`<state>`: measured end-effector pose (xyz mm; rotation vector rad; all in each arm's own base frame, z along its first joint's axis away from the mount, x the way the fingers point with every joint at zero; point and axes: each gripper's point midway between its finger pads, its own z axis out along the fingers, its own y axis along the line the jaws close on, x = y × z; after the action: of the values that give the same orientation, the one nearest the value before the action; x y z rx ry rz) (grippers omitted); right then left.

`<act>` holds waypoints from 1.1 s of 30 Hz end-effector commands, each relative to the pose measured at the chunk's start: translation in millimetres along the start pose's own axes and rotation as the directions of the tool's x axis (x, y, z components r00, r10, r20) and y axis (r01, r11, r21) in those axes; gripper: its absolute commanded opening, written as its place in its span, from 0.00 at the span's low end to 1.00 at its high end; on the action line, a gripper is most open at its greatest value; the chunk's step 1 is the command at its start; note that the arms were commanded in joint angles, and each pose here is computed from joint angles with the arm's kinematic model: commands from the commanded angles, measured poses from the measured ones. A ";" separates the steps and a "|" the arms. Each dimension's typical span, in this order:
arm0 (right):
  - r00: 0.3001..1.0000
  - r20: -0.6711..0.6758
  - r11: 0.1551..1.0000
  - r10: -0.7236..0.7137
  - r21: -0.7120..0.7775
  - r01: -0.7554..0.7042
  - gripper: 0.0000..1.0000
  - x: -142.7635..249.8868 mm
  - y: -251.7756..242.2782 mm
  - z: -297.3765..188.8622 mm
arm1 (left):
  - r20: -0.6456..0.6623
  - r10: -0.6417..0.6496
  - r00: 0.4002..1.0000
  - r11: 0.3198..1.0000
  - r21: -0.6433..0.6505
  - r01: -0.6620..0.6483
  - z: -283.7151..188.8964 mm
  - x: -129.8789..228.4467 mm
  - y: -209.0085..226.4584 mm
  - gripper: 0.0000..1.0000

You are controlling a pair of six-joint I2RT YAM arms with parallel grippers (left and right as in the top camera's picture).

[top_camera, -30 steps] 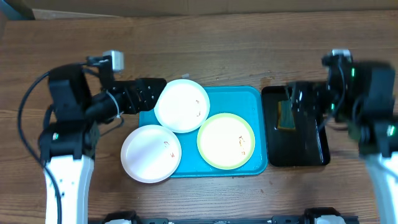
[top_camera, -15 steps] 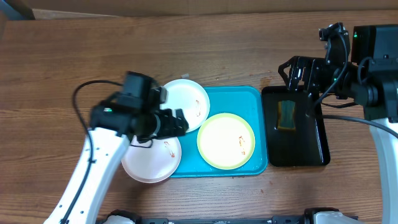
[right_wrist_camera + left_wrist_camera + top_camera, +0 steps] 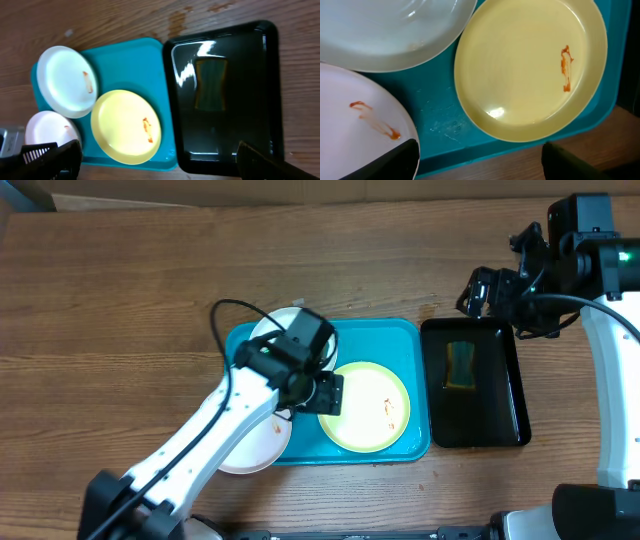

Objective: Clean dirty plates on tray and stack at the side

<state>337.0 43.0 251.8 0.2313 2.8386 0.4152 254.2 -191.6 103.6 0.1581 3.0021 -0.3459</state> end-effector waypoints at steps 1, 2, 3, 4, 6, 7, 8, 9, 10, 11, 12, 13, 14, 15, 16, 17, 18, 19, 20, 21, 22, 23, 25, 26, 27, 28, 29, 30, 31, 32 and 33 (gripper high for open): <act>0.999 0.039 0.996 -0.003 0.094 0.000 1.00 -4.7 -15.4 -6.7 | -0.044 -0.019 0.999 0.999 -0.043 0.017 24.0 -1.7 3.1 0.78; 1.000 0.022 0.995 0.001 0.104 -0.003 1.00 -1.4 -18.5 -2.0 | -0.061 -0.022 0.998 0.998 -0.052 0.019 31.3 -1.3 4.4 0.78; 1.000 0.010 0.994 0.005 0.106 -0.006 1.00 1.1 -20.0 2.1 | -0.074 -0.025 0.997 0.998 -0.059 0.021 37.0 -0.7 5.6 0.76; 1.000 -0.004 0.994 0.008 0.109 -0.008 1.00 3.7 -21.9 7.0 | -0.089 -0.028 0.996 0.998 -0.067 0.022 43.3 0.2 6.9 0.75; 0.999 -0.029 0.992 0.016 0.122 -0.012 0.99 8.2 -28.3 21.7 | -0.106 -0.032 0.994 0.997 -0.077 0.023 53.7 0.0 8.7 0.72; 0.999 -0.038 0.991 0.019 0.134 -0.013 0.97 10.1 -33.4 32.3 | -0.110 -0.033 0.993 0.997 -0.078 0.024 58.4 -1.0 8.7 0.69; 0.999 -0.044 0.990 0.021 0.139 -0.014 0.96 11.5 -36.6 40.4 | -0.112 -0.034 0.993 0.997 -0.078 0.026 60.6 -1.2 8.7 0.66; 0.999 -0.050 0.990 0.022 0.140 -0.015 0.95 12.9 -38.9 47.9 | -0.114 -0.037 0.993 0.997 -0.078 0.028 62.1 -1.3 8.6 0.63; 0.998 -0.060 0.990 0.026 0.143 -0.017 0.93 16.3 -43.8 63.1 | -0.112 -0.036 0.993 0.997 -0.076 0.028 63.4 -2.4 8.1 0.57; 0.998 -0.063 0.989 0.030 0.144 -0.020 0.90 18.1 -46.3 70.9 | -0.108 -0.035 0.994 0.997 -0.076 0.027 63.8 -3.3 8.2 0.54; 0.998 -0.062 0.989 0.029 0.143 -0.020 0.86 18.8 -48.5 78.4 | -0.102 -0.035 0.994 0.997 -0.079 0.027 63.8 -4.8 8.7 0.53; 0.998 -0.056 0.990 0.027 0.142 -0.019 0.82 19.1 -51.3 88.5 | -0.095 -0.035 0.995 0.996 -0.080 0.027 63.9 -6.4 9.0 0.53; 0.999 -0.048 0.990 0.025 0.140 -0.018 0.77 18.5 -53.2 95.6 | -0.087 -0.035 0.996 0.996 -0.084 0.027 64.2 -8.4 9.9 0.53; 0.999 -0.035 0.990 0.021 0.138 -0.016 0.73 17.3 -55.2 104.0 | -0.078 -0.034 0.996 0.995 -0.093 0.027 64.3 -10.2 11.3 0.53; 1.000 -0.020 0.991 0.017 0.134 -0.015 0.72 15.8 -57.1 112.0 | -0.066 -0.032 0.997 0.994 -0.103 0.025 64.2 -12.5 13.0 0.53; 1.000 -0.011 0.991 0.014 0.132 -0.013 0.72 15.3 -58.3 118.0 | -0.059 -0.035 0.998 0.993 -0.113 0.028 64.2 -13.8 14.5 0.53; 1.000 -0.004 0.992 0.011 0.129 -0.010 0.72 15.5 -59.0 123.8 | -0.053 -0.042 0.998 0.992 -0.120 0.036 64.4 -14.8 15.7 0.53; 1.000 0.001 0.992 0.006 0.128 -0.006 0.72 16.3 -59.5 129.3 | -0.049 -0.050 0.998 0.991 -0.125 0.043 64.6 -15.4 16.5 0.52; 1.000 0.004 0.992 0.000 0.126 -0.001 0.70 17.8 -59.6 134.9 | -0.045 -0.061 0.997 0.990 -0.130 0.054 64.6 -15.8 17.3 0.51; 1.000 0.005 0.992 -0.005 0.124 0.004 0.70 19.4 -59.7 139.7 | -0.042 -0.069 0.997 0.989 -0.132 0.063 64.6 -16.0 17.5 0.51; 1.000 0.006 0.992 -0.009 0.124 0.009 0.70 21.0 -59.6 143.7 | -0.041 -0.074 0.996 0.989 -0.132 0.068 64.6 -16.1 17.5 0.50; 1.000 0.004 0.992 -0.014 0.124 0.013 0.70 23.4 -59.6 147.6 | -0.041 -0.074 0.996 0.989 -0.131 0.068 64.6 -16.2 17.3 0.50; 1.000 -0.006 0.991 -0.020 0.133 0.021 0.70 29.4 -61.3 154.3 | -0.042 -0.073 0.996 0.989 -0.132 0.067 64.7 -16.0 17.5 0.50; 1.000 -0.010 0.990 -0.021 0.139 0.022 0.70 31.7 -62.7 156.7 | -0.042 -0.073 0.996 0.989 -0.132 0.067 64.7 -16.0 17.5 0.50; 1.000 -0.014 0.989 -0.023 0.143 0.025 0.70 34.5 -63.5 159.6 | -0.041 -0.073 0.996 0.989 -0.132 0.067 64.7 -16.1 17.4 0.50; 1.000 -0.020 0.989 -0.024 0.145 0.027 0.70 38.2 -64.7 163.4 | -0.041 -0.073 0.996 0.989 -0.132 0.067 64.7 -16.1 17.4 0.50; 0.999 -0.024 0.988 -0.026 0.150 0.029 0.70 41.3 -66.5 166.8 | -0.042 -0.073 0.996 0.989 -0.132 0.067 64.7 -16.0 17.5 0.50; 0.999 -0.028 0.987 -0.026 0.157 0.030 0.70 45.1 -68.8 170.8 | -0.042 -0.073 0.996 0.989 -0.132 0.067 64.7 -15.9 17.5 0.50; 0.999 -0.032 0.987 -0.026 0.160 0.031 0.70 48.4 -70.9 174.1 | -0.042 -0.073 0.996 0.989 -0.132 0.067 64.8 -15.8 17.6 0.51; 0.999 -0.039 0.986 -0.024 0.162 0.030 0.70 53.1 -73.2 178.7 | -0.042 -0.073 0.996 0.989 -0.133 0.067 64.7 -15.8 17.7 0.51; 0.999 -0.043 0.986 -0.023 0.163 0.030 0.70 57.2 -75.3 182.7 | -0.040 -0.073 0.997 0.989 -0.135 0.067 64.7 -16.1 18.0 0.51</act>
<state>333.9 32.1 57.5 0.2203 2.9041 0.2141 275.6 -192.0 40.1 0.0813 3.0759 -0.1752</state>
